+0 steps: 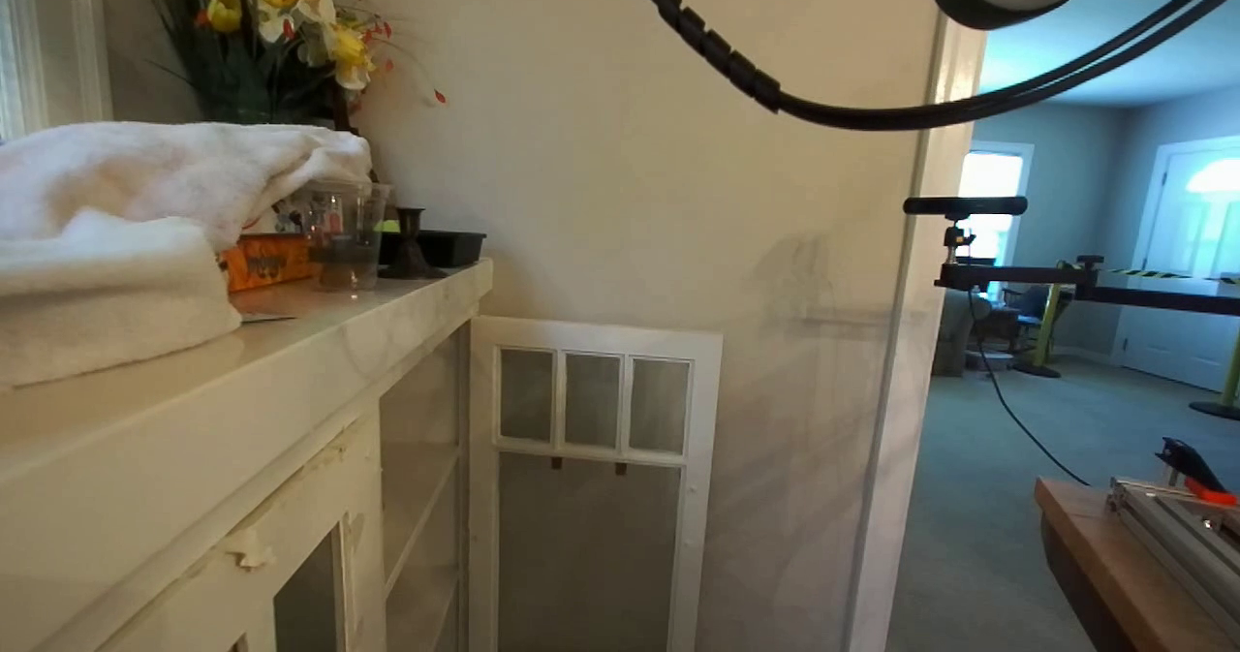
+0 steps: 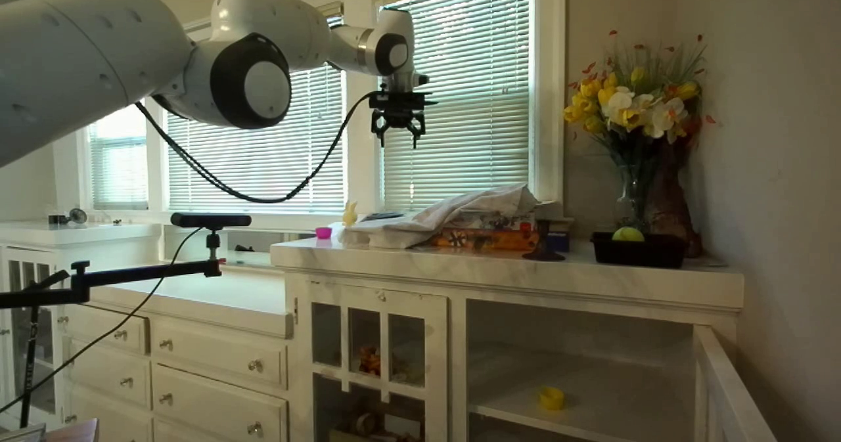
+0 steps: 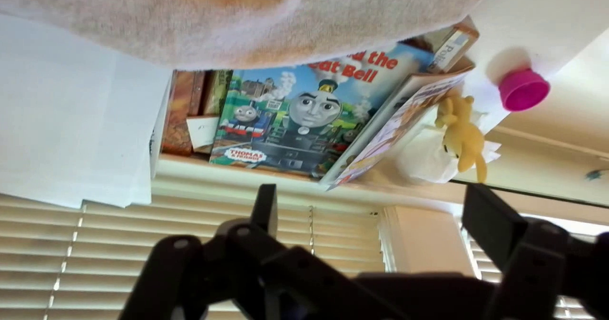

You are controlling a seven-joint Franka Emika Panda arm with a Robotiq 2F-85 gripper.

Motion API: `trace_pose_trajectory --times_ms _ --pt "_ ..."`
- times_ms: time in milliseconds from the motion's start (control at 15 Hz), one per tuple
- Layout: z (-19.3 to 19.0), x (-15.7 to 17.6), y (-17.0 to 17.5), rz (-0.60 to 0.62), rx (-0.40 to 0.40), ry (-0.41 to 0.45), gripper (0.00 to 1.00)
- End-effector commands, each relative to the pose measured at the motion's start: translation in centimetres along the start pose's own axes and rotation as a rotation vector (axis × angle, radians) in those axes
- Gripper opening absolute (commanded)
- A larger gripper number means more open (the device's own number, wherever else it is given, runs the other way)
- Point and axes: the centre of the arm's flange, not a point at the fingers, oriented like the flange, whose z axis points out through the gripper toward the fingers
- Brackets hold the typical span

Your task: Pick up the towel and unfold it

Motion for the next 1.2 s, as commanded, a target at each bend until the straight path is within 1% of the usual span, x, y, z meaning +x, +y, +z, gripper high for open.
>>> trace_pose_trajectory --times_ms 0,133,600,800,867,1133 --pt "1.0 2.5 2.1 0.025 0.04 -0.059 1.0" --pt "1.7 1.9 2.4 0.039 0.041 -0.083 1.0" --pt "4.6 -0.7 3.4 0.091 0.068 -0.203 1.0" --pt "5.4 -1.4 3.8 0.102 0.076 -0.193 1.0" --pt "5.1 -4.1 2.4 0.074 0.054 -0.198 1.0" --pt "5.4 -4.3 2.6 0.078 0.055 -0.201 1.0"
